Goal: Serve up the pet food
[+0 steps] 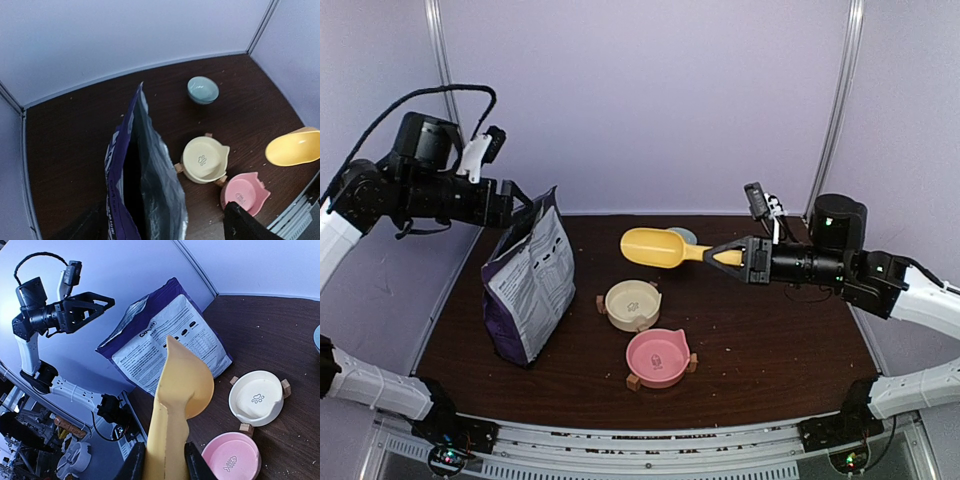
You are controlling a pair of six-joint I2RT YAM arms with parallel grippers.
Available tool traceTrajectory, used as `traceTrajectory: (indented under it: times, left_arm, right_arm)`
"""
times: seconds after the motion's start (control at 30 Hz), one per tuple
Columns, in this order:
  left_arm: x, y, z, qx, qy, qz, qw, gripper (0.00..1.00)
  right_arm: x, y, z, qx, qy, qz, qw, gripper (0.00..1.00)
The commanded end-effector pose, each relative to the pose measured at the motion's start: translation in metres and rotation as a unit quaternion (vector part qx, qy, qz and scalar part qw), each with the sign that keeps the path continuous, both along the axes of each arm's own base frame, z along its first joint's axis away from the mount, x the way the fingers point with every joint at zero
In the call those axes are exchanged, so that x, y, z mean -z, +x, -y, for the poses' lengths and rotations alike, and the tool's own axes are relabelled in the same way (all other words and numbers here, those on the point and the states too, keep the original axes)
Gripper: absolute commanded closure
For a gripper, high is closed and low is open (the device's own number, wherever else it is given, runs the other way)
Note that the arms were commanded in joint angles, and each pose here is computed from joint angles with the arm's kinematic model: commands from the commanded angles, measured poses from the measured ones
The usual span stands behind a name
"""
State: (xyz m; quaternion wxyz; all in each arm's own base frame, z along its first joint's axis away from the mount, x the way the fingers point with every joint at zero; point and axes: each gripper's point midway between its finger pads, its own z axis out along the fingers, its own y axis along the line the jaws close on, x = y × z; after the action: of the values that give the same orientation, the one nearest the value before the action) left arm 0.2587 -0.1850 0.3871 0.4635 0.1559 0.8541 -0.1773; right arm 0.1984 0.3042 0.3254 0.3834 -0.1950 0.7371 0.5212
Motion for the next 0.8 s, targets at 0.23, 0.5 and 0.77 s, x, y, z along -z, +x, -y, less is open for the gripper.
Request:
traceTrajectory:
  times: [0.23, 0.5, 0.77]
  left_arm:
    - [0.057, 0.035, -0.024, -0.050, 0.158, -0.053, 0.985, 0.32]
    - [0.046, 0.041, -0.024, -0.057, 0.154, -0.033, 0.986, 0.44]
    - [0.064, 0.048, -0.027, -0.051, 0.171, -0.056, 0.982, 0.58]
  right_arm:
    - [-0.009, -0.004, 0.012, 0.021, 0.007, 0.023, 0.999, 0.87]
    - [0.000, -0.005, 0.012, 0.022, 0.008, 0.015, 1.000, 0.87]
    - [0.001, -0.004, 0.011, 0.021, 0.003, 0.015, 1.000, 0.86]
